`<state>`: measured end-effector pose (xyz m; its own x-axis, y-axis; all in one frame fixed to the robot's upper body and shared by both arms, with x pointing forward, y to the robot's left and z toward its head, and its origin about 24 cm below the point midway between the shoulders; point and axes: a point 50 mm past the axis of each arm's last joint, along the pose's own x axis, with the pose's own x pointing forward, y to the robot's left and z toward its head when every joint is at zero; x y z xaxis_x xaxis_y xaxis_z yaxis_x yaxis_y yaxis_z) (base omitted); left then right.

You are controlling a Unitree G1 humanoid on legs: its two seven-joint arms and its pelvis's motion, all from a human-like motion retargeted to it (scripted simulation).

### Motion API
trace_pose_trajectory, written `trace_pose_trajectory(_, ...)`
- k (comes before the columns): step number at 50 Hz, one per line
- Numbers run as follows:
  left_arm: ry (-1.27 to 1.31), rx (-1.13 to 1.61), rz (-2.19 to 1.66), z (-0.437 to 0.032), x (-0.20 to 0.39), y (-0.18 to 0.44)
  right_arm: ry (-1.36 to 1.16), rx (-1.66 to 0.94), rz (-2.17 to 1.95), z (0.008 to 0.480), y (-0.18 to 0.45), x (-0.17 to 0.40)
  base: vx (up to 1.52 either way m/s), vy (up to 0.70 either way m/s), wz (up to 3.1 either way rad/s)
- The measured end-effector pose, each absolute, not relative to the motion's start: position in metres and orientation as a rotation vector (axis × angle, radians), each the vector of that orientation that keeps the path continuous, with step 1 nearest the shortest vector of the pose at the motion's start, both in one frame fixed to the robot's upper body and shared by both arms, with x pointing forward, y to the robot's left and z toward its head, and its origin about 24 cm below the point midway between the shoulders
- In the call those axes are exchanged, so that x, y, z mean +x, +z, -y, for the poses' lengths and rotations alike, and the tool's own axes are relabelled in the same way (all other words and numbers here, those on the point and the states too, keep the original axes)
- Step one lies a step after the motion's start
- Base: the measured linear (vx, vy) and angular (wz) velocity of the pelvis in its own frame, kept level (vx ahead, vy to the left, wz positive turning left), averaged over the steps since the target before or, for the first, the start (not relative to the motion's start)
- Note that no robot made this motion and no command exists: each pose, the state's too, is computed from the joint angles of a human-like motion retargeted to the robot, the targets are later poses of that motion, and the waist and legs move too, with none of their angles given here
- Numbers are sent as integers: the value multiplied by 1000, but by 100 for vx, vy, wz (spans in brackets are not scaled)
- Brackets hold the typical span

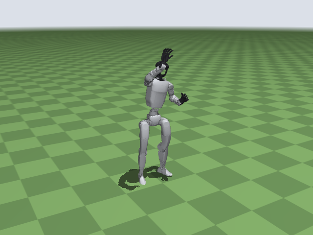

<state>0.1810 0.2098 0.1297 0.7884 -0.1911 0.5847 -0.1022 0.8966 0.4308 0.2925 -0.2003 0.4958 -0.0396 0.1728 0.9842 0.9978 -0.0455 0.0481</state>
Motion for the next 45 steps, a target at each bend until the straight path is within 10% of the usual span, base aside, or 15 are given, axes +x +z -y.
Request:
trace_pose_trajectory(6,-48,584,549,-226,175,116,-1272,-1272,1476,217,496,264,2,9,95)
trace_pose_trajectory(16,186,636,476,-244,159,112,-823,-1231,1385,231,293,199,2,7,53)
trace_pose_trajectory(33,-68,477,591,-201,198,122,-1196,-1460,1270,236,504,270,0,0,8)
trace_pose_trajectory(45,-68,535,377,-217,162,95,-816,-1442,1687,204,366,184,1,1,3)
